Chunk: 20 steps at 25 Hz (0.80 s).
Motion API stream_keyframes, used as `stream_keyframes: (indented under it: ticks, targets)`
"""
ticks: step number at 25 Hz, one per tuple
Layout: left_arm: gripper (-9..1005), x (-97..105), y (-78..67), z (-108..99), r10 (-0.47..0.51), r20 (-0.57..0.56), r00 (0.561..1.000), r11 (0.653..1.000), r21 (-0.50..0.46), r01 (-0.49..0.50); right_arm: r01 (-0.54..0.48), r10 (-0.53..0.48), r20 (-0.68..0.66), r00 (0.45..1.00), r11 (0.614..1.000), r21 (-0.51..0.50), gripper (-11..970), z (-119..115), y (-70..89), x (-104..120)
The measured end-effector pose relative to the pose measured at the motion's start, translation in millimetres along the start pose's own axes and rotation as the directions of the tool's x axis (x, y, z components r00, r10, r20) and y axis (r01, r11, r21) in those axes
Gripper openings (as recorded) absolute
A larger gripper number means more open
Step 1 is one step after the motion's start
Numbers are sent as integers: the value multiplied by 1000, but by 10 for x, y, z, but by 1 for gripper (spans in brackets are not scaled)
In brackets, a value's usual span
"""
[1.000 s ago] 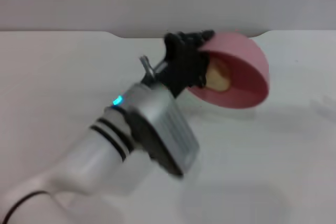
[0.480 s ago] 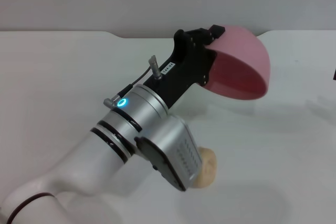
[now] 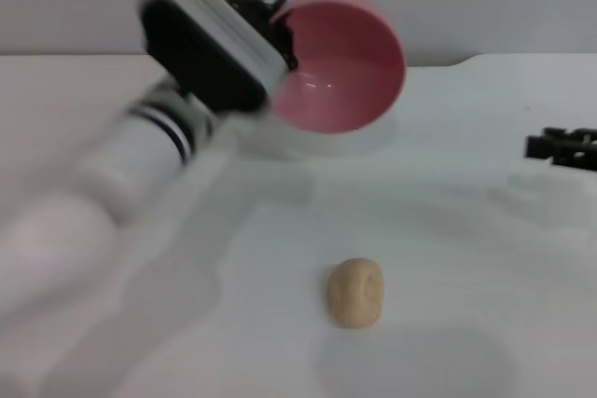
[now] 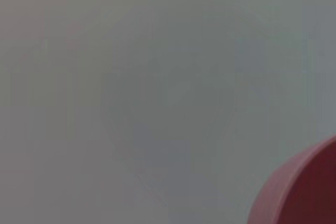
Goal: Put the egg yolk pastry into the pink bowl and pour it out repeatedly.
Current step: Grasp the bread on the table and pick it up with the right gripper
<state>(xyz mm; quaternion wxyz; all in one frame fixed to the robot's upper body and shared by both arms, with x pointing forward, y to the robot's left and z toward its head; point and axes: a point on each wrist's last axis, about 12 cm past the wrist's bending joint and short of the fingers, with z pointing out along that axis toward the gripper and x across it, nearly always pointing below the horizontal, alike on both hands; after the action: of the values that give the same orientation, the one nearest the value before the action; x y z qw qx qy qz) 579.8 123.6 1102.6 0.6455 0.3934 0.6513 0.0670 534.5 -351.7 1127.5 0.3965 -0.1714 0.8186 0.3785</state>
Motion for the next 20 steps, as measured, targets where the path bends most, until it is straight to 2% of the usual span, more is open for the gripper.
stream_keyframes:
  ticks: [3,5,7,11,16,20]
  targets:
    - [-1,52,300,73,-198,-112,974,964,158,214,60,-66,-101,993,996,-61,495,222,82,-66]
    - [-2,90,476,70,-326,-200,924,890,263,372,101,-114,-156,981,991,-93,495,355,138,-109]
    - [-2,128,615,53,-399,-285,871,825,303,477,142,-163,-197,967,983,-117,496,491,192,-162]
    - [-2,276,877,-71,-482,-442,756,741,256,621,214,-246,-252,936,966,-147,496,751,283,-260]
    - [-2,408,1074,-289,-581,-612,537,605,116,787,288,-320,-283,904,946,-148,497,971,349,-386]
    - [-2,461,1149,-522,-615,-636,466,560,64,826,333,-364,-294,884,931,-152,498,1088,397,-467]
